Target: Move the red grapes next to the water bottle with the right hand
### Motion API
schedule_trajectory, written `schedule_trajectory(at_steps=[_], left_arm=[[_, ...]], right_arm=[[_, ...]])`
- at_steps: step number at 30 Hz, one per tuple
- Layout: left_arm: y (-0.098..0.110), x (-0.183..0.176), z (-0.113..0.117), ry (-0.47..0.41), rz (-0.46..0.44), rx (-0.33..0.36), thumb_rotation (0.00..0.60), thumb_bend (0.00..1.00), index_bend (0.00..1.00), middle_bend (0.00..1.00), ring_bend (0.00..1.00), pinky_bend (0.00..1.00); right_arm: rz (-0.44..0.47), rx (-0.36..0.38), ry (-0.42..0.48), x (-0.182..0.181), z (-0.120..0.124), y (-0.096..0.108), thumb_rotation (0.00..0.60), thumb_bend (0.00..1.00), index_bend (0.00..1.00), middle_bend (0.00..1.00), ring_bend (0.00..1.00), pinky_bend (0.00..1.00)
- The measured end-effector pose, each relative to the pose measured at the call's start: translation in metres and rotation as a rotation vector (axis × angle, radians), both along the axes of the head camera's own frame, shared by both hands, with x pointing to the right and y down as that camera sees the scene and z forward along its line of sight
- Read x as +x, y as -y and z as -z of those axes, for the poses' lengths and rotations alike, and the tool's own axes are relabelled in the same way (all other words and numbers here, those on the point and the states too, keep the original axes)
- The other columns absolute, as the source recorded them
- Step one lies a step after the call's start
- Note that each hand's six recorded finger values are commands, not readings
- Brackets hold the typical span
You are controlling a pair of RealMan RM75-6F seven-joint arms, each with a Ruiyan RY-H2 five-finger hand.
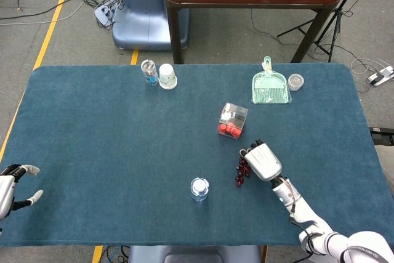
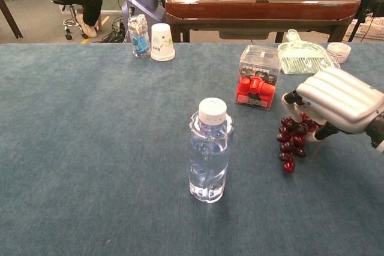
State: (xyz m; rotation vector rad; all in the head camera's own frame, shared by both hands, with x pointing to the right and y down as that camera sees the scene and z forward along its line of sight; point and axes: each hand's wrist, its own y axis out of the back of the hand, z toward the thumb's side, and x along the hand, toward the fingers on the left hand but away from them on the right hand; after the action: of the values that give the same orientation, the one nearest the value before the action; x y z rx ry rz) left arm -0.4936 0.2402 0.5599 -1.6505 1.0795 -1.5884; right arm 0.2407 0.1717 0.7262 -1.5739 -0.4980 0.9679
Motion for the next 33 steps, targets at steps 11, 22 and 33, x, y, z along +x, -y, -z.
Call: schedule_trajectory(at_steps=[11,22,33], left_arm=[[0.000,-0.002,0.001,-0.006,0.006,0.002,0.600,0.21,0.40,0.42,0.29,0.44],[0.001,-0.003,0.001,-0.009,0.009,-0.001,0.600,0.21,0.41,0.42,0.29,0.44],[0.001,-0.006,0.002,-0.011,0.018,0.002,0.600,0.21,0.41,0.42,0.29,0.44]], right_arm=[[0.034,-0.005,0.037,-0.032,-0.009,0.001,0.600,0.00,0.69,0.88,0.69,0.58],[0.073,-0.008,0.077,-0.067,-0.016,0.004,0.600,0.00,0.69,0.88,0.69,0.58],[0.095,-0.019,0.124,-0.098,-0.020,0.003,0.600,0.00,0.69,0.88,0.69,0.58]])
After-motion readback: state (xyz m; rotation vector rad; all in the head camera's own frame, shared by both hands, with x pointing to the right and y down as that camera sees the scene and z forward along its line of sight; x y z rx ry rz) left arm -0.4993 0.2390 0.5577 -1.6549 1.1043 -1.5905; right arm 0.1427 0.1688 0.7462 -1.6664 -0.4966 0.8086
